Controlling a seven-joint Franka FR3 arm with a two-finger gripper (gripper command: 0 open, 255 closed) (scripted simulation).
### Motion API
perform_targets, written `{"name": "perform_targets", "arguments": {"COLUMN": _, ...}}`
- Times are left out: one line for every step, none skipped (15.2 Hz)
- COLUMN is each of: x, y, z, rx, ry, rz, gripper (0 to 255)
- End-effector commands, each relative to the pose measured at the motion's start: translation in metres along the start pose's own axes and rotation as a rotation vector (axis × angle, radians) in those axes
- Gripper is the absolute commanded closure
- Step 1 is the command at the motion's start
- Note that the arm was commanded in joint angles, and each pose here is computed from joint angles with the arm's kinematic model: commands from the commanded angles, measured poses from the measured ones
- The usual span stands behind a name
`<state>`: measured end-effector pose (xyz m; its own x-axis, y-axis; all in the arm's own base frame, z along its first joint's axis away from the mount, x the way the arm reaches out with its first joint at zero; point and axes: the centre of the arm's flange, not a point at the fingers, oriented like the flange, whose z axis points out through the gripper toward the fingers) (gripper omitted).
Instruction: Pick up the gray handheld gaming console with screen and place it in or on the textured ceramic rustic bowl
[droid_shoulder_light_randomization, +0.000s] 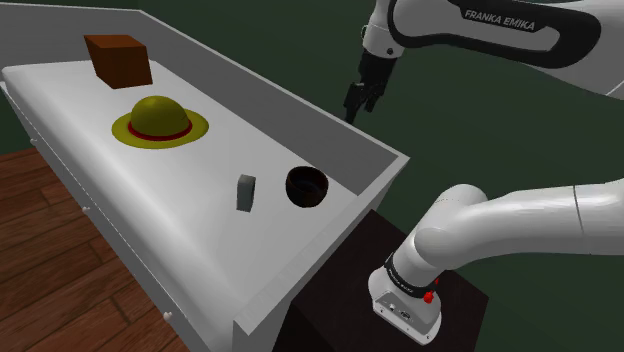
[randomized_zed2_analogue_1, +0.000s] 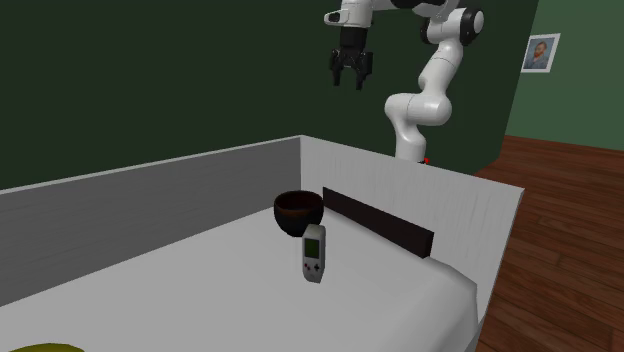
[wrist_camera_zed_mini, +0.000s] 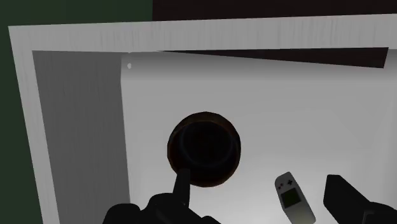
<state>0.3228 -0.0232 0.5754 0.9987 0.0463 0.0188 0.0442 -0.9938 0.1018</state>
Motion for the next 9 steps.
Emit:
{"name": "perform_targets", "arguments": {"x": 0.0, "y": 0.0, "z": 0.0, "rx": 0.0, "ry": 0.0, "rz": 0.0, "gripper": 0}}
{"name": "perform_targets", "arguments": {"x": 0.007, "y": -0.005, "z": 0.01, "rx": 0.004, "ry": 0.0, "rz": 0.004, "gripper": 0}}
{"name": "perform_targets", "arguments": {"x": 0.014, "y": -0.009, "z": 0.02, "rx": 0.007, "ry": 0.0, "rz": 0.008, "gripper": 0}}
{"name": "perform_targets", "arguments": {"x": 0.021, "y": -0.014, "z": 0.03, "rx": 0.011, "ry": 0.0, "rz": 0.012, "gripper": 0}}
{"name": "perform_targets", "arguments": {"x": 0.027, "y": -0.019, "z": 0.04, "rx": 0.014, "ry": 0.001, "rz": 0.016, "gripper": 0}}
{"name": "perform_targets", "arguments": {"x": 0.034, "y": -0.024, "z": 0.05, "rx": 0.018, "ry": 0.001, "rz": 0.02, "gripper": 0}}
{"name": "perform_targets", "arguments": {"x": 0.041, "y": -0.029, "z": 0.06, "rx": 0.021, "ry": 0.001, "rz": 0.024, "gripper": 0}}
{"name": "perform_targets", "arguments": {"x": 0.048, "y": -0.033, "z": 0.069, "rx": 0.025, "ry": 0.001, "rz": 0.028, "gripper": 0}}
{"name": "perform_targets", "arguments": {"x": 0.055, "y": -0.038, "z": 0.079, "rx": 0.028, "ry": 0.001, "rz": 0.031, "gripper": 0}}
